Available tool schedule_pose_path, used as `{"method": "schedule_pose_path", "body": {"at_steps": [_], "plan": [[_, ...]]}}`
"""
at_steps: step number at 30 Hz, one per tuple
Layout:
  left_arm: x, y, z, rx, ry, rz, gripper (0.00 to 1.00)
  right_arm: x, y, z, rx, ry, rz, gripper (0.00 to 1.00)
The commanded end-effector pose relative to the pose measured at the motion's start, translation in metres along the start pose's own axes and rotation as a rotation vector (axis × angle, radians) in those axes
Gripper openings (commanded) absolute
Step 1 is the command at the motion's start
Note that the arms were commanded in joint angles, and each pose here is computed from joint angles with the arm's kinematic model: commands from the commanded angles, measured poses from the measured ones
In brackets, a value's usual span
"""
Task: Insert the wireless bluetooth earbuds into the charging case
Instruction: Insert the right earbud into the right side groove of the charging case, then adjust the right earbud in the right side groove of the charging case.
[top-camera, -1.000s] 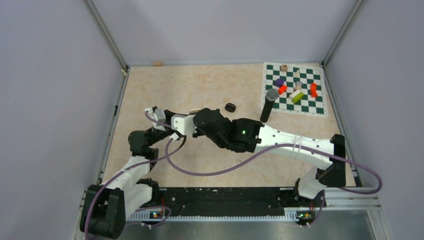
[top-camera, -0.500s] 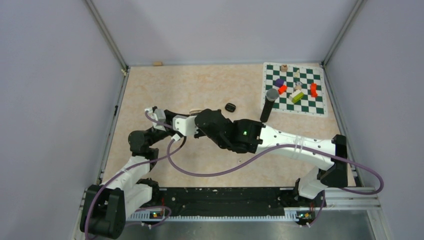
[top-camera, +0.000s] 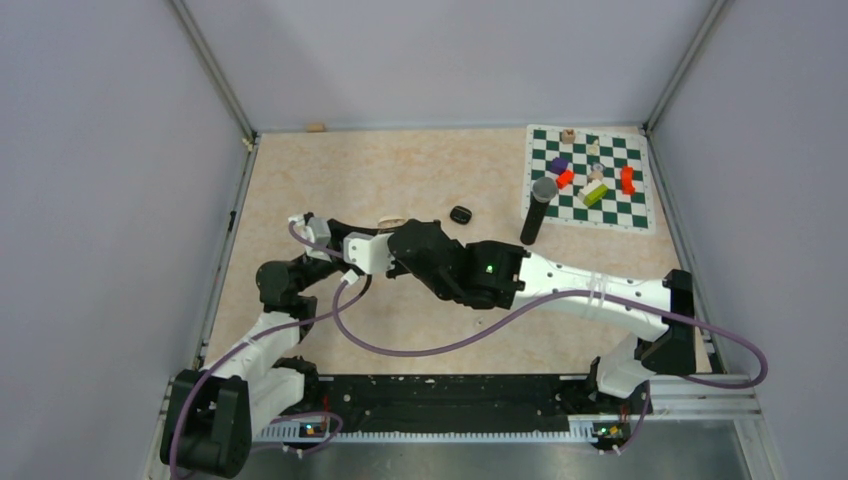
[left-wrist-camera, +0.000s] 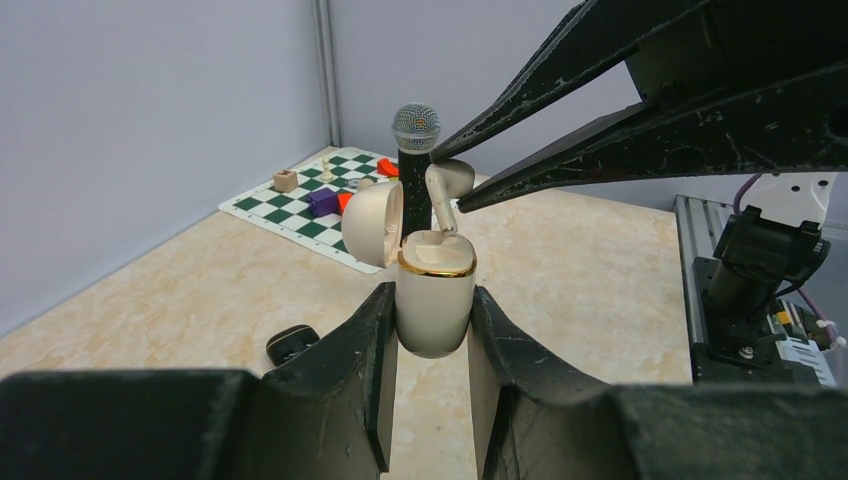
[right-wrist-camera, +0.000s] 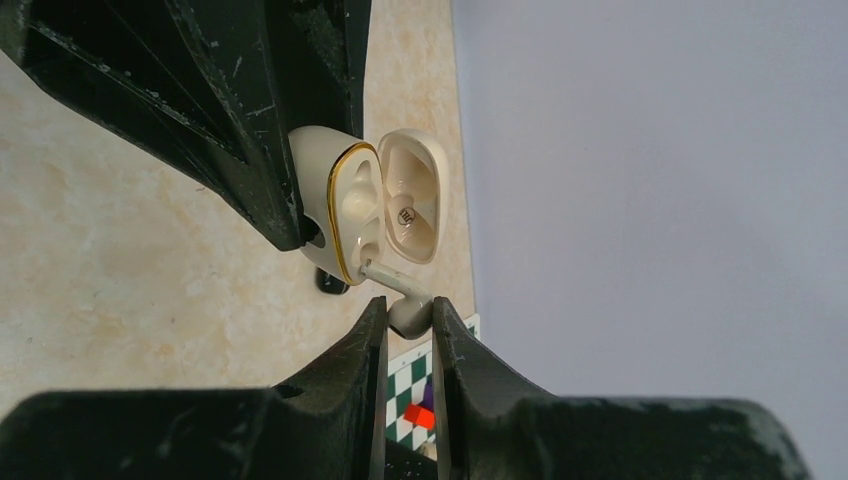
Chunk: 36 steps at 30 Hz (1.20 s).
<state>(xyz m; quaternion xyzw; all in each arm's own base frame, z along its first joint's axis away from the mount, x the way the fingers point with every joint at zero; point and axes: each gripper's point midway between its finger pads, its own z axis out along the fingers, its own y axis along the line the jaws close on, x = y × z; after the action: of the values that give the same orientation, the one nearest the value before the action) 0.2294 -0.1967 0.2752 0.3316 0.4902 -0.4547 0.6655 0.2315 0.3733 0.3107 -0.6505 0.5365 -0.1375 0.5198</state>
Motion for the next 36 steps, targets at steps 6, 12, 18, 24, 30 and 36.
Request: {"method": "schedule_pose_path", "body": {"at_steps": [6,12,18,24,30,36], "plan": [[-0.019,0.0,0.003,0.001,-0.05,0.053,0.0,-0.013,-0.001,-0.006,0.035,-0.039,-0.006,0.16],[-0.016,0.004,0.004,-0.015,-0.038,0.029,0.0,-0.017,0.004,-0.005,0.042,-0.047,-0.016,0.16],[-0.012,0.009,0.005,-0.031,-0.017,-0.001,0.0,-0.022,0.008,-0.008,0.033,-0.067,-0.021,0.16],[-0.007,0.015,0.006,-0.046,0.014,-0.042,0.0,-0.027,0.013,-0.013,0.016,-0.095,-0.03,0.16],[-0.006,0.014,0.006,-0.039,0.02,-0.051,0.0,-0.026,0.01,-0.01,0.056,-0.083,-0.036,0.16],[-0.002,0.017,0.006,-0.046,0.049,-0.088,0.0,-0.023,-0.003,-0.019,0.086,-0.088,-0.025,0.16]]}}
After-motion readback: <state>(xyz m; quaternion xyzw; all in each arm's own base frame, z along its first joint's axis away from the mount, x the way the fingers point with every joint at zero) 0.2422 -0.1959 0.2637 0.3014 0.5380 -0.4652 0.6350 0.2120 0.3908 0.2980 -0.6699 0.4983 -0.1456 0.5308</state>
